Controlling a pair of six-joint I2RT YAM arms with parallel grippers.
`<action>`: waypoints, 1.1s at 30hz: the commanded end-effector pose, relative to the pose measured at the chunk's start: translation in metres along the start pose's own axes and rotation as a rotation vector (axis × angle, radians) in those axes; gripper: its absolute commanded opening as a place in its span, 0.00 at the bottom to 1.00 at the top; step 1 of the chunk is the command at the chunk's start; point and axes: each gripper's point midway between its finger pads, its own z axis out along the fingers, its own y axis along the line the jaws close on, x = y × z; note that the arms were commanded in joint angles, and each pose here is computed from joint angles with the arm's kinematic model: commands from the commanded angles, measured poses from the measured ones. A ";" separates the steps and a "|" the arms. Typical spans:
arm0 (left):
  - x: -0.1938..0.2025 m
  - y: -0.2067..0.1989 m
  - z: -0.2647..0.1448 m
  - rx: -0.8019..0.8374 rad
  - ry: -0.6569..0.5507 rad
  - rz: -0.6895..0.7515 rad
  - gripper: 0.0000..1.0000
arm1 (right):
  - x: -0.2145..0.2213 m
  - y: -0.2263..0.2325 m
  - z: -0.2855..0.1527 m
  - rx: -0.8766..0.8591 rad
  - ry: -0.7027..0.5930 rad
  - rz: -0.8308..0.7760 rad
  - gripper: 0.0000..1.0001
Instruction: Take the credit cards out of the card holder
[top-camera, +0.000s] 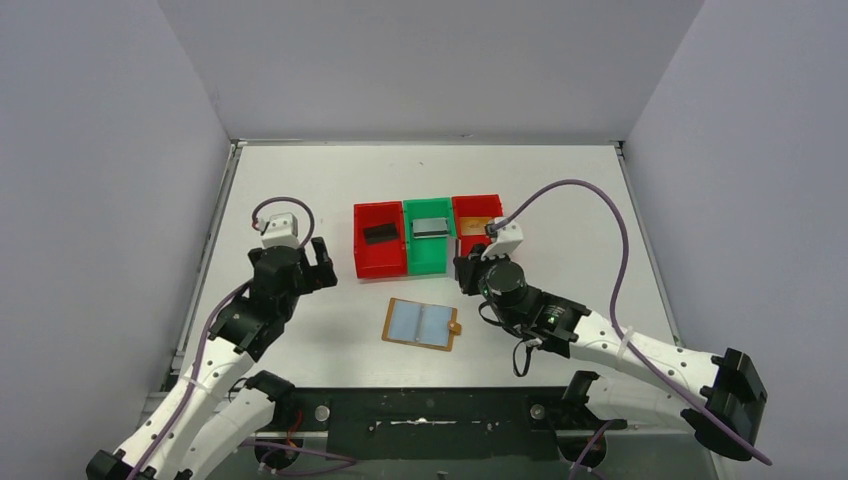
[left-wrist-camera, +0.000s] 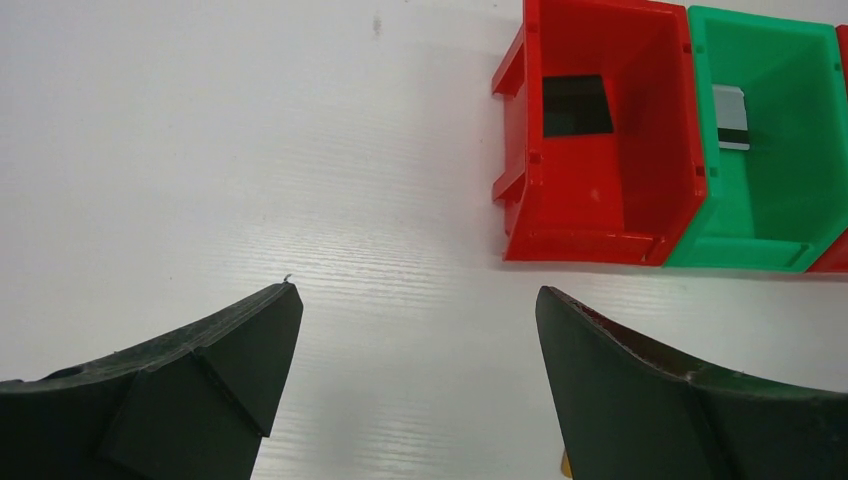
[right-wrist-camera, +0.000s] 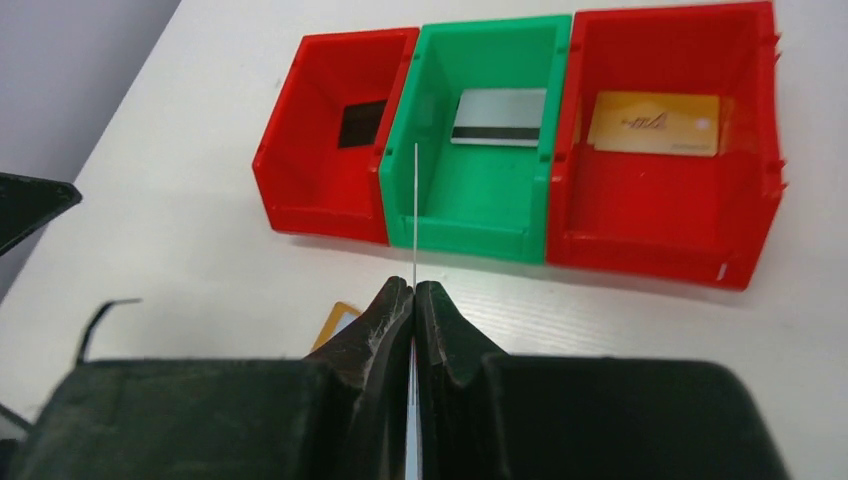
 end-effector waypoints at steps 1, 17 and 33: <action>-0.027 0.003 0.000 -0.020 -0.096 -0.023 0.90 | -0.048 -0.004 0.000 0.057 -0.126 -0.230 0.00; -0.034 0.016 -0.002 -0.059 -0.125 -0.040 0.90 | -0.038 0.042 0.064 -0.217 0.069 -0.996 0.00; -0.041 0.022 -0.007 -0.076 -0.158 -0.053 0.90 | -0.004 -0.004 0.139 -0.198 0.333 -1.434 0.00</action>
